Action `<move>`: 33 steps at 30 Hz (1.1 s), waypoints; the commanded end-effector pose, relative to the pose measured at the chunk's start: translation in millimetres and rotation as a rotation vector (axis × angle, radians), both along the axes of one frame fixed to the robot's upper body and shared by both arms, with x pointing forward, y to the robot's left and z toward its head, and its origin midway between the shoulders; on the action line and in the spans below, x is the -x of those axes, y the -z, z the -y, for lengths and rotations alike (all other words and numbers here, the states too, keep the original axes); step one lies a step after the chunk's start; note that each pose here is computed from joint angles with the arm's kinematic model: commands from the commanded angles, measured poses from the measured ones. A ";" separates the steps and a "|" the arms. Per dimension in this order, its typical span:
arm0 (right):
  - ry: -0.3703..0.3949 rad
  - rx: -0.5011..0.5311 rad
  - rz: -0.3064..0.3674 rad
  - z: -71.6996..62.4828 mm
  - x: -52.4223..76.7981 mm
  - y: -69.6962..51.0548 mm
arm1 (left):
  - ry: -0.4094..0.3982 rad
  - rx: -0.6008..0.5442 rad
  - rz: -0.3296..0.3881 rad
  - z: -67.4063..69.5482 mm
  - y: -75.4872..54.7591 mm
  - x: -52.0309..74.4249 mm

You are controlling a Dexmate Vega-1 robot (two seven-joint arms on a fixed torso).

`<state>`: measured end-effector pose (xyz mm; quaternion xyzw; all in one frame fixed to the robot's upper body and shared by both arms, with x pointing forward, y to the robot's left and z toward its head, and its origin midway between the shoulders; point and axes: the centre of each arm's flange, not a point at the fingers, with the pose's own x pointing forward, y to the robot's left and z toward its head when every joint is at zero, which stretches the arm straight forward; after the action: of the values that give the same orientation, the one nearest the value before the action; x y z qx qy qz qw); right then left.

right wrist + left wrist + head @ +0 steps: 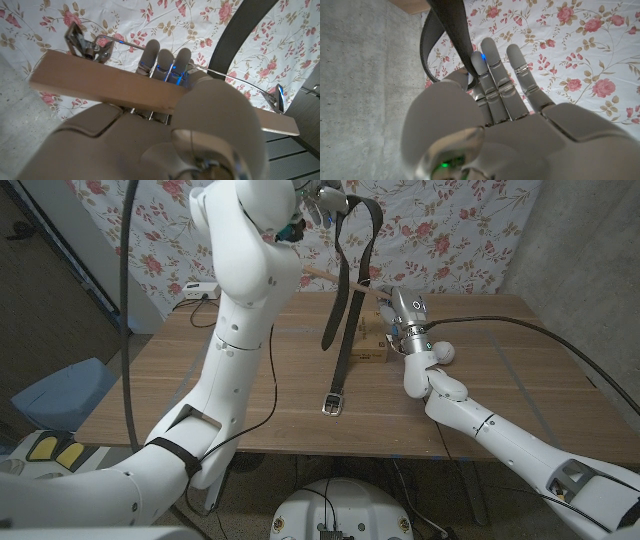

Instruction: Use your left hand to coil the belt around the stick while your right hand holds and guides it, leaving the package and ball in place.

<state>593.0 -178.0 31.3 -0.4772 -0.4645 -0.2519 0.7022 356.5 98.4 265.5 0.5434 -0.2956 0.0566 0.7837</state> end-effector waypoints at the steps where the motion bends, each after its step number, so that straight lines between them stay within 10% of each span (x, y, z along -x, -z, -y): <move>1: 0.046 -0.102 0.077 14.7 0.5 -12.9 | 0.076 -0.005 -0.135 -1.6 23.8 -6.4; 19: 0.054 -0.202 0.161 28.3 -1.8 -23.6 | 0.069 -0.034 -0.233 3.9 66.2 -21.1; 33: 0.041 -0.273 0.230 45.0 3.8 -31.1 | 0.056 0.028 -0.405 -11.3 101.0 -64.4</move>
<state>593.2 -210.5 56.5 -0.3870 -0.4816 -0.3582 0.7000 392.0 101.4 190.7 0.5361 -0.2014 -0.0462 0.8185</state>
